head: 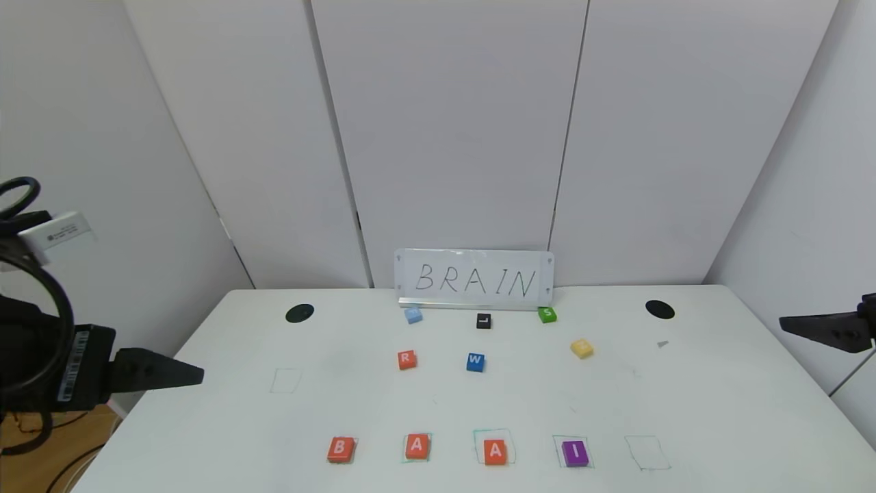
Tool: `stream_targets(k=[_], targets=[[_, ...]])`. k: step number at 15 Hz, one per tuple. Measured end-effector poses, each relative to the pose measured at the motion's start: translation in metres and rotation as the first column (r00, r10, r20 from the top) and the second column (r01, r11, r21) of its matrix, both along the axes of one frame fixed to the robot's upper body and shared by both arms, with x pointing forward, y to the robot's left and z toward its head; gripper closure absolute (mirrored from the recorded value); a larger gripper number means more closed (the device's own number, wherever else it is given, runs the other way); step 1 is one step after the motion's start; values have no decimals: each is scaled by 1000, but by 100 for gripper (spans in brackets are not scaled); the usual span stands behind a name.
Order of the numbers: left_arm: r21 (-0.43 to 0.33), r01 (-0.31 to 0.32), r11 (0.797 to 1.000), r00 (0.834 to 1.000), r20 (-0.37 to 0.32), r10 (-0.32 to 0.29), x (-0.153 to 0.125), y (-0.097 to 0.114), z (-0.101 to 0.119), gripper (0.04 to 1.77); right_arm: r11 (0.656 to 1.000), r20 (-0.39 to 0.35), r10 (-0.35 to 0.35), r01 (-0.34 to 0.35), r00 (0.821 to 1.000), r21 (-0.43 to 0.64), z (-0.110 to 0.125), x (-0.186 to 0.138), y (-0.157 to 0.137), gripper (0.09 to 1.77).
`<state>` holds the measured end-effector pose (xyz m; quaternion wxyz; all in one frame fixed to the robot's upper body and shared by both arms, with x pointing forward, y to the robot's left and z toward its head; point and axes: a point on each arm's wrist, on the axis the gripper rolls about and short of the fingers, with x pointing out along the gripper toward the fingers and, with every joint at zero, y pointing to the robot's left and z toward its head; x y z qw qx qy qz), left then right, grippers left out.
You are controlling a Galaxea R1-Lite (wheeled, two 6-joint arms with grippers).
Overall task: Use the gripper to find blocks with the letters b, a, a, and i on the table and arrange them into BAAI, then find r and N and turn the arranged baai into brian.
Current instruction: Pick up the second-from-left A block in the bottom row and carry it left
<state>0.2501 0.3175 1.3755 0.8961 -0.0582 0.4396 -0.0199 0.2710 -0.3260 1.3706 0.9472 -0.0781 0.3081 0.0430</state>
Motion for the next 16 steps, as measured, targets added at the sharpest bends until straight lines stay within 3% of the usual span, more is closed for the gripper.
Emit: stream_targets(k=[3, 10, 16], targets=[[-49, -27, 998, 996, -85, 23, 19, -24, 0, 9, 1000, 1, 10, -10, 1000, 0, 0, -2, 2, 15], [-45, 20, 999, 973, -228, -29, 52, -84, -30, 9, 999, 14, 47, -47, 999, 0, 2, -8, 8, 15], [2, 10, 1000, 968, -252, -9, 73, -136, -64, 9, 998, 16, 69, -69, 998, -1, 1, -12, 11, 15]])
